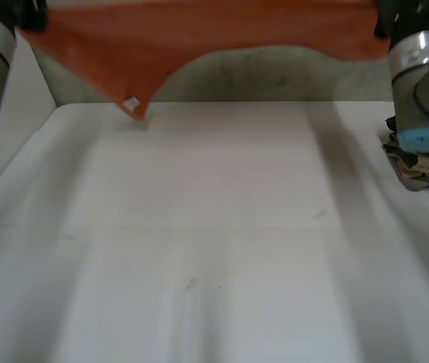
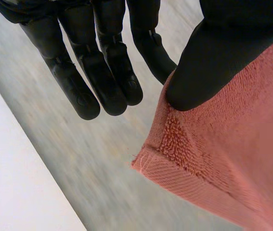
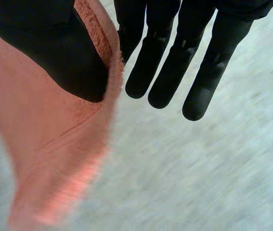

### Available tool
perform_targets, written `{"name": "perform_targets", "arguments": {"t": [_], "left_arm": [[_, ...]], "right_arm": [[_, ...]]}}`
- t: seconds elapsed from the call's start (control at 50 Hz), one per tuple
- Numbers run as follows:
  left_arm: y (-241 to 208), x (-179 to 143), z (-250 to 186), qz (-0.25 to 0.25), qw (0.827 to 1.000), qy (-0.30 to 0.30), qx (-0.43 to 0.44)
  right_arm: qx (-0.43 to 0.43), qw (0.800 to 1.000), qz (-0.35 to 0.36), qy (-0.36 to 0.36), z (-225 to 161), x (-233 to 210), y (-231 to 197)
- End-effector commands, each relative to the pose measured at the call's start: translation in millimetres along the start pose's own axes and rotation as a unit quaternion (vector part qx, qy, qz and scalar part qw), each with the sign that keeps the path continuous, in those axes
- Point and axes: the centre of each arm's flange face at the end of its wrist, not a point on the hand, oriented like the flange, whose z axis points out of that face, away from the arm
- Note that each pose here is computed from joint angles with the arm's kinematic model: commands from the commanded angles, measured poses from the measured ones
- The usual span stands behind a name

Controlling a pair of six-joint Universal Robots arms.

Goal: Fold the laundry.

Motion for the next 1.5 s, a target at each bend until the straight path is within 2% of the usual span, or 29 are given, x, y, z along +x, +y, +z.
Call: {"name": "perform_targets", "arguments": {"t": [0.02,0.2,0.38,0.56,0.78,0.86,0.88,0.92,0.94,0.98,1.0,1.06,1.1,1.22,1.28,1.3,1.4,1.42,1.46,1.48,1.5], "left_arm": [[66,25,-31,0.002,0.993,0.063,-0.098],[124,32,-67,0.040,0.977,0.113,-0.174],[134,28,-79,0.059,0.971,0.122,-0.197],[134,24,-88,0.058,0.963,0.132,-0.226],[109,19,-121,0.084,0.943,0.160,-0.280],[99,14,-140,0.118,0.925,0.181,-0.313],[97,13,-154,0.130,0.910,0.198,-0.340],[94,12,-169,0.144,0.892,0.221,-0.368],[92,10,-184,0.160,0.871,0.246,-0.394],[89,8,-199,0.173,0.848,0.274,-0.419],[86,7,-211,0.185,0.828,0.302,-0.435],[77,8,-225,0.201,0.803,0.346,-0.442],[73,10,-223,0.206,0.806,0.349,-0.430],[74,19,-195,0.202,0.839,0.312,-0.397],[75,24,-174,0.193,0.860,0.282,-0.378],[77,27,-164,0.190,0.869,0.271,-0.368],[83,34,-128,0.184,0.897,0.234,-0.327],[86,36,-116,0.183,0.905,0.224,-0.312],[88,38,-101,0.187,0.915,0.210,-0.289],[83,38,-83,0.190,0.929,0.192,-0.252],[78,37,-72,0.193,0.937,0.181,-0.230]], "right_arm": [[-0.121,0.988,0.026,-0.090,-42,-39,54],[-0.228,0.961,0.052,-0.148,-95,-66,117],[-0.293,0.943,0.082,-0.136,-108,-54,142],[-0.321,0.932,0.072,-0.149,-113,-43,148],[-0.375,0.895,0.040,-0.238,-140,-18,120],[-0.423,0.860,0.012,-0.284,-161,-3,108],[-0.458,0.831,-0.002,-0.314,-177,4,102],[-0.485,0.806,-0.010,-0.340,-190,12,92],[-0.512,0.773,-0.016,-0.373,-206,20,82],[-0.525,0.750,-0.022,-0.402,-220,25,72],[-0.516,0.741,-0.040,-0.429,-229,28,65],[-0.477,0.749,-0.085,-0.453,-234,33,58],[-0.466,0.753,-0.101,-0.454,-233,34,55],[-0.453,0.791,-0.081,-0.403,-210,29,63],[-0.437,0.820,-0.063,-0.365,-190,22,67],[-0.422,0.837,-0.058,-0.343,-179,19,68],[-0.376,0.881,-0.038,-0.283,-148,7,72],[-0.351,0.897,-0.034,-0.268,-136,2,72],[-0.317,0.914,-0.033,-0.250,-121,-5,70],[-0.277,0.934,-0.034,-0.222,-103,-10,67],[-0.256,0.944,-0.037,-0.203,-92,-10,64]]}}
